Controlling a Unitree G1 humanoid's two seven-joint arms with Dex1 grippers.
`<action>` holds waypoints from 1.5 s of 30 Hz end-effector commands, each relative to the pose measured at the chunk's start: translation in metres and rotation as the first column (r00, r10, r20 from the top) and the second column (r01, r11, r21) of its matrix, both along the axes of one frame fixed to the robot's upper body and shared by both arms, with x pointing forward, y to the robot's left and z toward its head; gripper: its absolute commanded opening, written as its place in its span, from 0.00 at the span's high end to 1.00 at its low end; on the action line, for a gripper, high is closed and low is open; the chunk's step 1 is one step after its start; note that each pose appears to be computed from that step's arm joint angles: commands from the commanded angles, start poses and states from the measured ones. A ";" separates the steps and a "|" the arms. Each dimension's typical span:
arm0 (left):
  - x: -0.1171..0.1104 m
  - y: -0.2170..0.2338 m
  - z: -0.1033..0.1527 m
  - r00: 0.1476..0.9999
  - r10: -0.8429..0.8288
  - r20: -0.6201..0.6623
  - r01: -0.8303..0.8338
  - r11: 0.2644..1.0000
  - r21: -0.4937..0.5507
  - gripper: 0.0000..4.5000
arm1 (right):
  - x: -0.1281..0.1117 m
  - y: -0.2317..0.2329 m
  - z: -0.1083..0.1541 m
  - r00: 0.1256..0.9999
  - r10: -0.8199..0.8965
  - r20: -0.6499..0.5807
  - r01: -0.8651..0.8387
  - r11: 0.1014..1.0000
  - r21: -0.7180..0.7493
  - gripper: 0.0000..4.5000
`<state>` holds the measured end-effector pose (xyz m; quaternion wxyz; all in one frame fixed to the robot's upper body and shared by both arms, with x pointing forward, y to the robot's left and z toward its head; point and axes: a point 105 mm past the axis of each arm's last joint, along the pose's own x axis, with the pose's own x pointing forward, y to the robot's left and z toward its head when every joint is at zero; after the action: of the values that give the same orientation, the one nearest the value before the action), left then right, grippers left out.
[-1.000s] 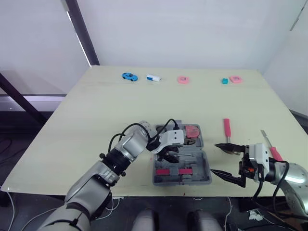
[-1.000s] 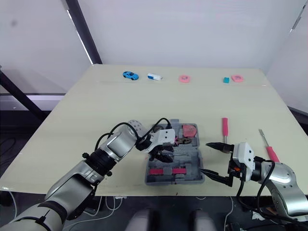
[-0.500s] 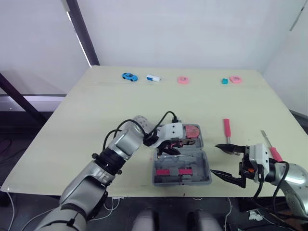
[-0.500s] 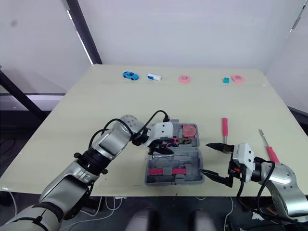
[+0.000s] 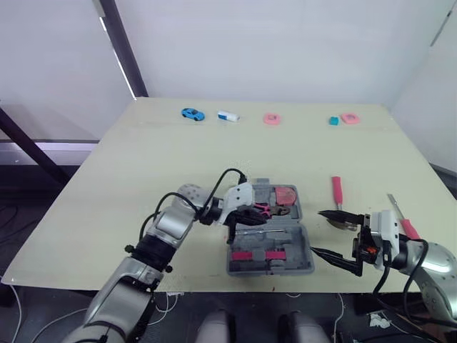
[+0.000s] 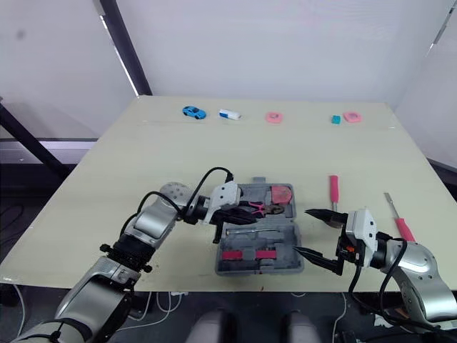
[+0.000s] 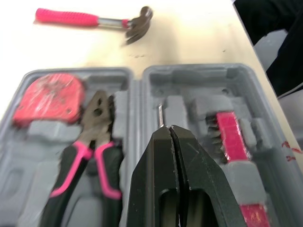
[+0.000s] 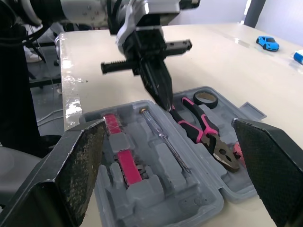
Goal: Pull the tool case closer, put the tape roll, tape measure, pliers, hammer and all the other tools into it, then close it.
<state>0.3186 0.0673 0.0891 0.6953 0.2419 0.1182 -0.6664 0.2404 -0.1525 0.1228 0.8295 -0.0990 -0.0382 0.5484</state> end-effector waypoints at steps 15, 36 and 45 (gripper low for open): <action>0.007 0.006 -0.050 0.999 0.040 -0.024 -0.037 0.991 0.125 0.99 | 0.000 0.000 0.013 0.999 0.007 0.051 -0.007 1.000 0.005 0.00; 0.026 0.028 0.030 0.948 0.319 0.027 -0.288 0.888 -0.359 0.99 | 0.005 -0.024 0.007 0.992 -0.121 0.026 0.120 0.992 0.040 0.00; 0.009 0.092 0.040 0.844 0.533 -0.058 -0.497 0.737 -0.458 0.99 | 0.016 -0.070 -0.006 0.935 -0.355 -0.010 0.354 0.929 0.109 0.00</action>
<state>0.3287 0.1586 0.1123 0.8913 0.0512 0.0247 -0.4498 0.2560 -0.2166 0.1049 0.9160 -0.0522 -0.0263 0.3970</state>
